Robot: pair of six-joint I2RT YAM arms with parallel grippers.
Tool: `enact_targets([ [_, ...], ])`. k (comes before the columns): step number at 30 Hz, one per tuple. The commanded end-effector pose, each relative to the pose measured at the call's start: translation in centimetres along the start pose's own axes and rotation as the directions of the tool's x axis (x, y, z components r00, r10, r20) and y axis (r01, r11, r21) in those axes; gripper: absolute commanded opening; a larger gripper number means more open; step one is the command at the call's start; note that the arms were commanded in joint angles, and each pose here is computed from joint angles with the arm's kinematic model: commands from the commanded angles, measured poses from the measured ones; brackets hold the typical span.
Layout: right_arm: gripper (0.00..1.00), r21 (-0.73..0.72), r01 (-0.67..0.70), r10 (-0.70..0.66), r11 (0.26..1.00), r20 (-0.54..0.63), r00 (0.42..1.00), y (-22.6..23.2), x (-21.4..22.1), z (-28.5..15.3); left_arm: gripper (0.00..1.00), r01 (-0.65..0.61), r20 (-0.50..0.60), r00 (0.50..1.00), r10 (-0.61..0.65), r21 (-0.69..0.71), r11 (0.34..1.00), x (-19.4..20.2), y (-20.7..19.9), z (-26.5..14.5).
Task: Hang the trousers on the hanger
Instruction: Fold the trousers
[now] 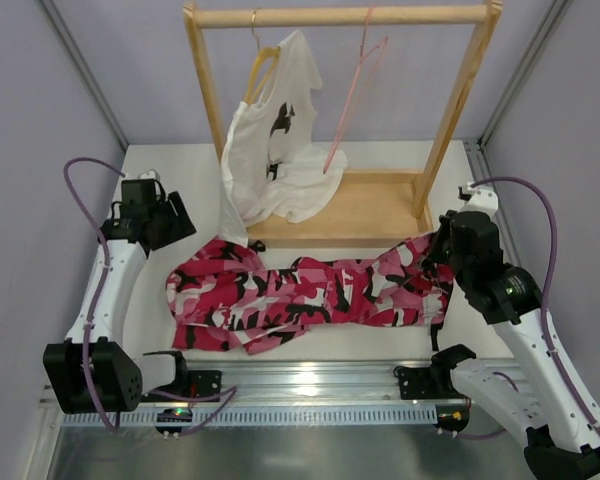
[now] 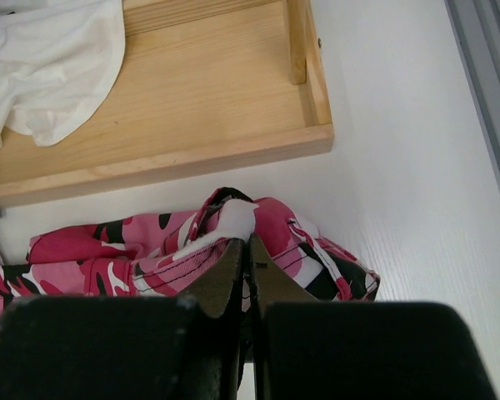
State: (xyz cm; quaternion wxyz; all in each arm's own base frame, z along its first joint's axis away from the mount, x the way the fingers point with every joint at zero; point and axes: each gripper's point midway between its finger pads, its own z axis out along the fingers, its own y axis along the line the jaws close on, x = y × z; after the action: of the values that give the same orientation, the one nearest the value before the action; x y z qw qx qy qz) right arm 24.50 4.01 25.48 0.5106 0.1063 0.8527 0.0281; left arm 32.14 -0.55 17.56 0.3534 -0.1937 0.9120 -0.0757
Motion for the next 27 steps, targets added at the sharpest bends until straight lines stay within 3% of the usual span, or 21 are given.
enact_targets([
  [1,0.04,-0.055,-0.026,0.03,0.998,0.069,0.997,1.2,-2.1,-0.1,0.63,-0.176,-0.007,0.984,0.177,0.069,0.982,1.2,-1.1,-1.4],
  [7,0.04,-0.131,-0.032,0.042,0.991,0.074,0.996,2.6,-2.2,-0.3,0.64,-0.286,-0.225,0.929,0.294,0.065,0.956,6.0,-0.2,0.9],
  [13,0.04,-0.116,-0.017,0.028,0.993,0.092,0.995,2.1,-2.5,-0.5,0.67,-0.358,-0.292,0.895,0.338,-0.018,0.934,6.7,0.1,2.3],
  [17,0.04,-0.095,-0.019,0.029,0.995,0.1,0.995,1.6,-2.4,-0.5,0.66,-0.434,-0.394,0.832,0.39,-0.026,0.901,9.4,-0.4,3.7],
  [19,0.04,-0.088,-0.015,0.023,0.996,0.092,0.995,1.5,-2.2,-0.3,0.54,-0.436,-0.402,0.826,0.395,-0.012,0.9,10.0,-0.9,4.1],
  [20,0.04,-0.082,-0.012,0.019,0.997,0.082,0.996,1.4,-2.1,-0.5,0.45,-0.436,-0.402,0.825,0.398,-0.001,0.9,10.2,-1.2,4.2],
  [21,0.04,-0.078,-0.01,0.016,0.997,0.08,0.997,1.3,-2.2,-0.5,0.24,-0.427,-0.388,0.834,0.391,-0.007,0.904,10.0,-1.4,3.9],
  [24,0.04,-0.044,-0.016,0.02,0.999,0.096,0.995,0.6,-2.6,-0.9,0.02,-0.392,-0.264,0.892,0.366,-0.05,0.919,7.1,-1.9,2.4],
  [27,0.04,-0.015,-0.016,0.018,1.0,0.099,0.995,0.0,-2.7,-1.0,0.0,-0.231,-0.149,0.965,0.218,-0.074,0.97,2.7,-1.3,0.9],
])
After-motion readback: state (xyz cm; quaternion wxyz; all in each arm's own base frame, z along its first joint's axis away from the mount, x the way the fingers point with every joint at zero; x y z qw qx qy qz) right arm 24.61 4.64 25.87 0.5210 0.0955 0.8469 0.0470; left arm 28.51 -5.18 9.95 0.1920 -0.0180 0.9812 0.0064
